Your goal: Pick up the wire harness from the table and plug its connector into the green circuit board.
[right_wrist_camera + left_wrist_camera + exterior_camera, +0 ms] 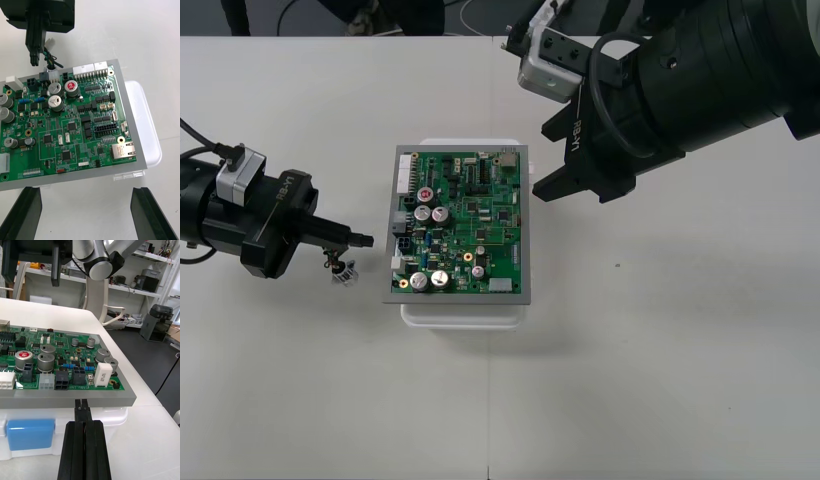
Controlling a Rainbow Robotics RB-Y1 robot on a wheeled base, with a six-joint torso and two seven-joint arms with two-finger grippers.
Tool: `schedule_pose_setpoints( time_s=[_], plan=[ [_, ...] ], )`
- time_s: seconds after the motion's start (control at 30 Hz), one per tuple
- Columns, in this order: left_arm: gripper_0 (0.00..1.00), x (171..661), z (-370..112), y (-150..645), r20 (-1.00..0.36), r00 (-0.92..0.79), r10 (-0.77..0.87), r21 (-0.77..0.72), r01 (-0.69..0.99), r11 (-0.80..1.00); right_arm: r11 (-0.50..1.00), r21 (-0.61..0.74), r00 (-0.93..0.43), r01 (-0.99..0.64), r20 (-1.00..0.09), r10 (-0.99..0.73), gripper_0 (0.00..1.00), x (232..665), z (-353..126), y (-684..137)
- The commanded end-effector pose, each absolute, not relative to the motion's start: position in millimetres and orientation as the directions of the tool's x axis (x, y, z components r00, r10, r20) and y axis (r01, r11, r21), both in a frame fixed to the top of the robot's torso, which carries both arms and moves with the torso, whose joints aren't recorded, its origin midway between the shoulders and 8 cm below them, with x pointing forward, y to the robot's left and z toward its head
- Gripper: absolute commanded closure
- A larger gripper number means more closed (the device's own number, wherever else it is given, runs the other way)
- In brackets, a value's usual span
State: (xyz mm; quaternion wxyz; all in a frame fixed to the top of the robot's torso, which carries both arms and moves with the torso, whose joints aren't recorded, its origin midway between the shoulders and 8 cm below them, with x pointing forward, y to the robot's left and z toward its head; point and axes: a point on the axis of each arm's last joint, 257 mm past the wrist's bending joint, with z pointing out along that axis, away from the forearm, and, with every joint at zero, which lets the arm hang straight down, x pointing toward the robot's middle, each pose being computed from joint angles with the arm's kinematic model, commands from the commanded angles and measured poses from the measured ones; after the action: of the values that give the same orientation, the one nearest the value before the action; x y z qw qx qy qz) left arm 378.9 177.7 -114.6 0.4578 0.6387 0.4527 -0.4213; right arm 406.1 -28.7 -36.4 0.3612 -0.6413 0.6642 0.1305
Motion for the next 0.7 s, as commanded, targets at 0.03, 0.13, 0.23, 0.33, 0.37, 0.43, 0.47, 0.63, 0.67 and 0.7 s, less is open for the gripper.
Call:
schedule_pose_setpoints(
  time_s=[0.03,0.13,0.23,0.33,0.37,0.43,0.47,0.63,0.67,0.7],
  plan=[
    [1.0,374.7,-111.7,199.1,-0.943,0.266,0.201,0.233,0.957,-0.174,0.128,-0.353,0.149,-0.927,-0.66,-0.736,0.31,399.3,-20.4,-19.7],
    [1.0,378.3,-110.7,201.7,-0.944,0.267,0.195,0.238,0.958,-0.157,0.118,-0.375,0.169,-0.92,-0.649,-0.741,0.31,394.9,-22.0,-17.9],
    [1.0,381.7,-108.5,204.7,-0.946,0.265,0.19,0.241,0.96,-0.14,0.111,-0.397,0.188,-0.911,-0.64,-0.745,0.31,390.6,-24.2,-17.4],
    [1.0,382.1,-104.5,203.6,-0.949,0.265,0.173,0.244,0.961,-0.134,0.099,-0.436,0.215,-0.894,-0.614,-0.76,0.31,389.8,-28.5,-17.4],
    [1.0,382.6,-102.4,203.4,-0.95,0.264,0.168,0.244,0.961,-0.131,0.098,-0.436,0.212,-0.895,-0.608,-0.765,0.31,388.8,-33.1,-16.5],
    [1.0,382.6,-101.1,202.4,-0.952,0.261,0.16,0.242,0.962,-0.129,0.099,-0.433,0.209,-0.896,-0.607,-0.767,0.31,388.7,-35.3,-15.6],
    [1.0,383.1,-98.8,201.5,-0.954,0.258,0.152,0.241,0.963,-0.125,0.097,-0.431,0.206,-0.897,-0.601,-0.772,0.31,388.6,-39.9,-14.3],
    [1.0,383.1,-99.2,198.0,-0.957,0.254,0.14,0.238,0.963,-0.125,0.102,-0.439,0.205,-0.893,-0.597,-0.776,0.31,390.6,-43.5,-9.3],
    [1.0,383.2,-98.8,197.5,-0.957,0.255,0.138,0.239,0.963,-0.125,0.1,-0.454,0.217,-0.885,-0.593,-0.776,0.31,391.7,-41.8,-7.6],
    [1.0,383.2,-98.9,196.9,-0.957,0.257,0.136,0.24,0.963,-0.126,0.096,-0.462,0.225,-0.881,-0.59,-0.775,0.31,391.5,-40.7,-6.6]
  ],
)
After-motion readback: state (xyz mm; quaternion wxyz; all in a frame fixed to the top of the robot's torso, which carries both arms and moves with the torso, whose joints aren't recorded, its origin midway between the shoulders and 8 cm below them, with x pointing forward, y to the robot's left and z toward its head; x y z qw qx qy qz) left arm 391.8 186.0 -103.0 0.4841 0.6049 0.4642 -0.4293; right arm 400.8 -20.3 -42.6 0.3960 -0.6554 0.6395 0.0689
